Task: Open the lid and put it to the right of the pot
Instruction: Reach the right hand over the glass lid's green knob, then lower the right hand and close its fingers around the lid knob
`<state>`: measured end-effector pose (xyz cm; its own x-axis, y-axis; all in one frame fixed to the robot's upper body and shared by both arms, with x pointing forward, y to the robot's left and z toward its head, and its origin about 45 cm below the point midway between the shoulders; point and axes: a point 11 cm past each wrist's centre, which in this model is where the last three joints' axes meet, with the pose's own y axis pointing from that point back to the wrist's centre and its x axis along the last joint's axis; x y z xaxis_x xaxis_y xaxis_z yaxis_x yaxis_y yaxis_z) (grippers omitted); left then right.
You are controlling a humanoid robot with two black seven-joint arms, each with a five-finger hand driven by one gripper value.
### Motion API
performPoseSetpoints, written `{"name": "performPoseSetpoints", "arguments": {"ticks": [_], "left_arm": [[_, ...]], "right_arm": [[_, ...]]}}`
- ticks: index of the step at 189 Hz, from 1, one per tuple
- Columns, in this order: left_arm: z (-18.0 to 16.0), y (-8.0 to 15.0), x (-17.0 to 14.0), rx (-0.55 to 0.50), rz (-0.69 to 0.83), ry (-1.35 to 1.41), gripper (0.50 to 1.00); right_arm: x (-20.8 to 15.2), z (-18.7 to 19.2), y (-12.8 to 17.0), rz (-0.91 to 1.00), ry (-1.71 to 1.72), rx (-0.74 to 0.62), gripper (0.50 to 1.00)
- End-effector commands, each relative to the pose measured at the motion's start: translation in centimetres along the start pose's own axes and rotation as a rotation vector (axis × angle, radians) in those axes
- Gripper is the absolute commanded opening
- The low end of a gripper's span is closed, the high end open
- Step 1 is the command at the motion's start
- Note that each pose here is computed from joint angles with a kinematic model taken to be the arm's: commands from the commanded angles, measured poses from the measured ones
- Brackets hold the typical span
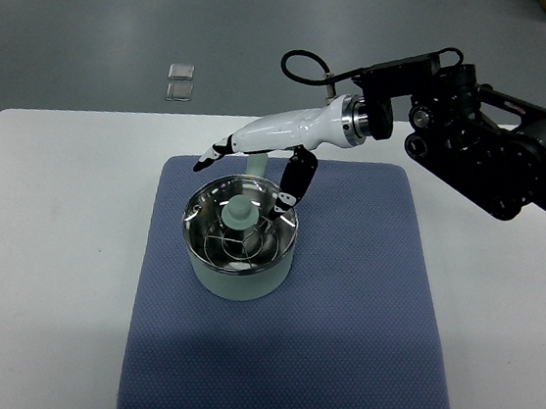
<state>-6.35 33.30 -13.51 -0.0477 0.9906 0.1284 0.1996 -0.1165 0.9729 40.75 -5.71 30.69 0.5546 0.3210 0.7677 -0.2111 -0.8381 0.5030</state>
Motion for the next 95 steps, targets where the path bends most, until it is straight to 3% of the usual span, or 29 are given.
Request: {"name": "performPoseSetpoints", "arguments": {"ticks": [1, 95], "left_arm": [[0.0, 0.0, 0.0, 0.000, 0.000, 0.000, 1.000], [0.0, 0.0, 0.0, 0.000, -0.001, 0.000, 1.000]], "right_arm": [[0.0, -0.7, -0.8, -0.018, 0.035, 0.005, 0.936], [-0.7, -0.4, -2.4, -0.069, 0.122, -0.115, 0.936]]}}
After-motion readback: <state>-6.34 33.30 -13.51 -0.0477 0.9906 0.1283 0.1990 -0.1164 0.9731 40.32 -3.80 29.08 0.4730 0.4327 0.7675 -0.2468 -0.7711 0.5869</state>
